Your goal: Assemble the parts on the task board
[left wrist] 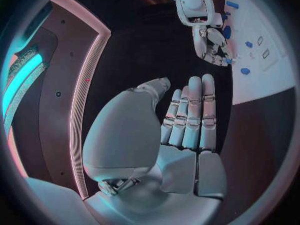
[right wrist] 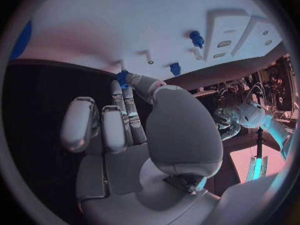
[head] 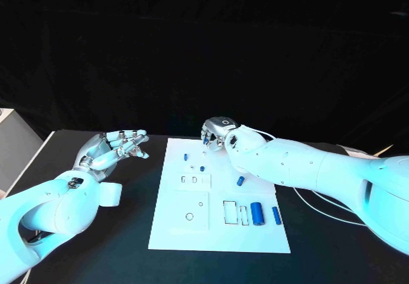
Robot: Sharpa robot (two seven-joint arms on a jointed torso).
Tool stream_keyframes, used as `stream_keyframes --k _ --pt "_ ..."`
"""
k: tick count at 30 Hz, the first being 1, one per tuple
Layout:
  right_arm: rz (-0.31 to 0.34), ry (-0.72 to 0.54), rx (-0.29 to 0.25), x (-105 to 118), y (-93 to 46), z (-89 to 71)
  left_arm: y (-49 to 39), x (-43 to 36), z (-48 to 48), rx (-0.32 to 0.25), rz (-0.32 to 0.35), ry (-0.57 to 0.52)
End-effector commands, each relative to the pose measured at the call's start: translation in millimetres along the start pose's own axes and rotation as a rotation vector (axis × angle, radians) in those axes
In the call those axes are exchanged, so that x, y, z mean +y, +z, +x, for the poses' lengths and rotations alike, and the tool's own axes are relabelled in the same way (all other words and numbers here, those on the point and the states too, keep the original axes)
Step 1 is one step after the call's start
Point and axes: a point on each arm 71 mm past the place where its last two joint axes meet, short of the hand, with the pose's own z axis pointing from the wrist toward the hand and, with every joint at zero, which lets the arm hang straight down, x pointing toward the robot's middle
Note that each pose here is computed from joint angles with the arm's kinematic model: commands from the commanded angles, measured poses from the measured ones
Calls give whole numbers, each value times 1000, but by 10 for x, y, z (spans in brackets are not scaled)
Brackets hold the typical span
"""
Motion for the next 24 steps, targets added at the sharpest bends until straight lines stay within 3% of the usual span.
stream_keyframes --k 1,24 --pt "0 -15 84 -14 -41 135 1 -14 22 18 8 -3" --pt "-15 -27 21 -35 -126 95 8 -2 -21 7 3 2"
